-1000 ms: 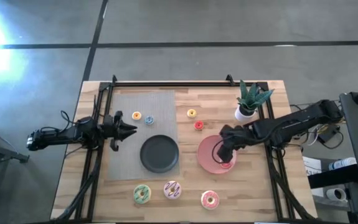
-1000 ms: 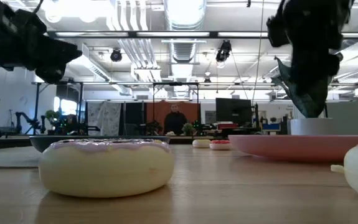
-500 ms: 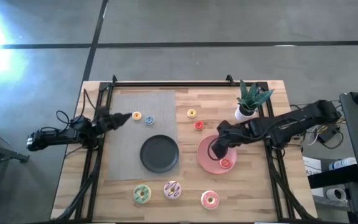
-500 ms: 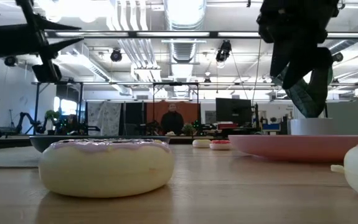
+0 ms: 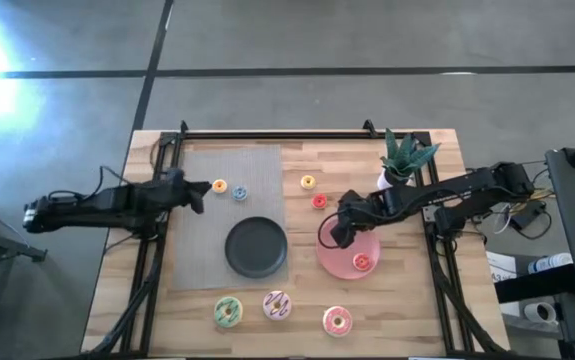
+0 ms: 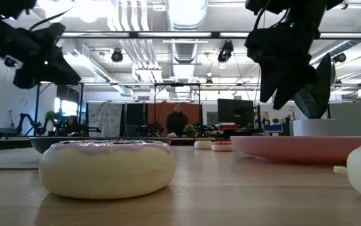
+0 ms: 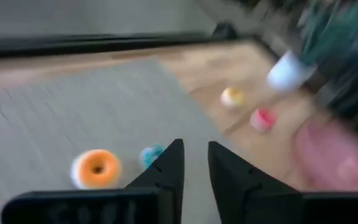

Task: Pick & Place donuts
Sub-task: Put the small white donut onto the pink plate

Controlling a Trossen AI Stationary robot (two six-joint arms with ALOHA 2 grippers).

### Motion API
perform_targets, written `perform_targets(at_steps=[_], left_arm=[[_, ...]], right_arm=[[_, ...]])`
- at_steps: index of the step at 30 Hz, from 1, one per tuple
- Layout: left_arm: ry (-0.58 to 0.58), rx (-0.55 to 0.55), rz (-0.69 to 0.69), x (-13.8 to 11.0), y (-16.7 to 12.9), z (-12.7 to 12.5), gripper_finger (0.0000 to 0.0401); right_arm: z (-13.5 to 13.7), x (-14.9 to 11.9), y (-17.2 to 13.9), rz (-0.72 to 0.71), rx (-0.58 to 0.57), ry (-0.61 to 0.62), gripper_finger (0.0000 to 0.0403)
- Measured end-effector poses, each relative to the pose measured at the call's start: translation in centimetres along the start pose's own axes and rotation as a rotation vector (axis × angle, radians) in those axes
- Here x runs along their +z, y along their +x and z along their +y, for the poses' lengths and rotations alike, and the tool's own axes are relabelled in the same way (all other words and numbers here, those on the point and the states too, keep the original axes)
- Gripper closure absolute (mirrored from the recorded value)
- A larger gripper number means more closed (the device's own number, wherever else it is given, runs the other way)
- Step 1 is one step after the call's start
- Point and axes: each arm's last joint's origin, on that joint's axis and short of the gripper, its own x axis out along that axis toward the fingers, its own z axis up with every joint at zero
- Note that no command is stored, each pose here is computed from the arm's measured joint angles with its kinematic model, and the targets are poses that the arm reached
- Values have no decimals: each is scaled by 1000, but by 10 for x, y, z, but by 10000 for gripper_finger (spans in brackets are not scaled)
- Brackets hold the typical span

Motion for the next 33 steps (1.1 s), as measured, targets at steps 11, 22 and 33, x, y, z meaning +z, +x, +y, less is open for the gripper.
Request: perform_targets(at_steps=[11, 22, 33], left_arm=[[453, 198, 219, -17, 42, -13, 276], [740, 255, 294, -25, 62, -19, 276], [792, 333, 415, -31, 85, -8, 275]], right_arm=[[-1, 1, -2, -5, 7, 33, 170], [-1, 2, -2, -18, -1, 14, 170], [-7, 11, 0, -73, -38, 5, 170]])
